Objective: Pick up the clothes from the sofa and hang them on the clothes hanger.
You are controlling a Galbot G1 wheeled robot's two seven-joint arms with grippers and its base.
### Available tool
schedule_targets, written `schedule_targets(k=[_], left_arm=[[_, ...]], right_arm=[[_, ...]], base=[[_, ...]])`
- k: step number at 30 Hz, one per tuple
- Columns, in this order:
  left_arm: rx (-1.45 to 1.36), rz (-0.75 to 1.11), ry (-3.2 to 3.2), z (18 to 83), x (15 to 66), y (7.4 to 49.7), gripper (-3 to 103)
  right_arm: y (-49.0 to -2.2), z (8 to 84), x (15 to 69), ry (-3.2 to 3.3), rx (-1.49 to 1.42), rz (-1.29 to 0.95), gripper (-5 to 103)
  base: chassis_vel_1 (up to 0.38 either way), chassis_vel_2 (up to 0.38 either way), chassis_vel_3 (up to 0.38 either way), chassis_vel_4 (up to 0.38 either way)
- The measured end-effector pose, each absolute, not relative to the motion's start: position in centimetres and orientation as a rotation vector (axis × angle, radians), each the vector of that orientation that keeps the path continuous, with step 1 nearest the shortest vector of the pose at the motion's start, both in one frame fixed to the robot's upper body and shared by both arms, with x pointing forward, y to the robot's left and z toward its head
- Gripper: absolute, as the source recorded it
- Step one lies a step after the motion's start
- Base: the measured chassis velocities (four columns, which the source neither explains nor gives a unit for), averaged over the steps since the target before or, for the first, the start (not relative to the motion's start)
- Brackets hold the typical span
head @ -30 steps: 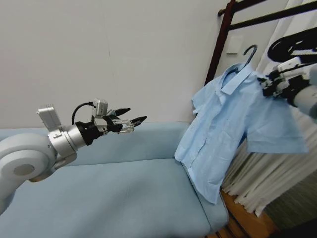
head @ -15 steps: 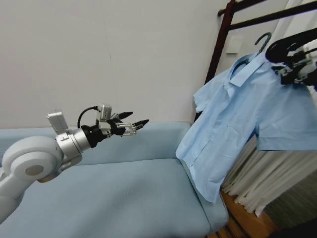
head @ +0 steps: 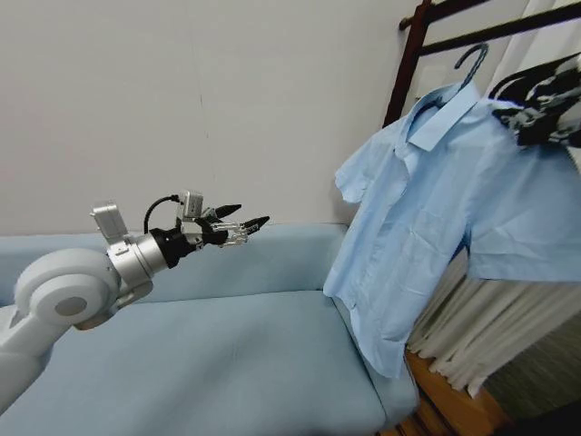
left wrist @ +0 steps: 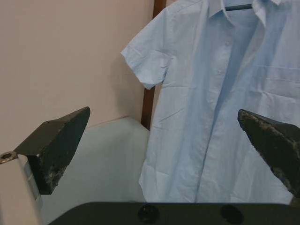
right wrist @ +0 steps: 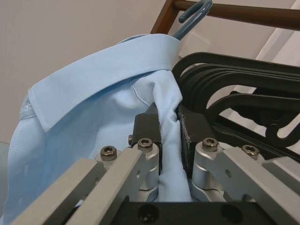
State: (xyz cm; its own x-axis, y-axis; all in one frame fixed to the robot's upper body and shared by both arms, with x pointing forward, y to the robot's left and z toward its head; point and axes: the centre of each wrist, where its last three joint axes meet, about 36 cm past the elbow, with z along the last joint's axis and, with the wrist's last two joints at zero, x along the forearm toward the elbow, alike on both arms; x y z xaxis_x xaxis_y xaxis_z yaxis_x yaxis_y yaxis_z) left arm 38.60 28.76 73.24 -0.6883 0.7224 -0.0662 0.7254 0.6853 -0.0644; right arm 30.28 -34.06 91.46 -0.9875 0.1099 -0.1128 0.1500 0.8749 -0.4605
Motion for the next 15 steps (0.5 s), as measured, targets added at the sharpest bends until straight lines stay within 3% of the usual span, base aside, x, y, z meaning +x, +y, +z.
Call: schedule_targets(k=[15], left_arm=[[1.131,-0.183,2.926,69.0,37.2,29.2,100]], right_arm=[[-35.5,91.2,31.8,2.937,0.177,-0.677,9]], base=[[0.0,0.0,0.0,0.0]])
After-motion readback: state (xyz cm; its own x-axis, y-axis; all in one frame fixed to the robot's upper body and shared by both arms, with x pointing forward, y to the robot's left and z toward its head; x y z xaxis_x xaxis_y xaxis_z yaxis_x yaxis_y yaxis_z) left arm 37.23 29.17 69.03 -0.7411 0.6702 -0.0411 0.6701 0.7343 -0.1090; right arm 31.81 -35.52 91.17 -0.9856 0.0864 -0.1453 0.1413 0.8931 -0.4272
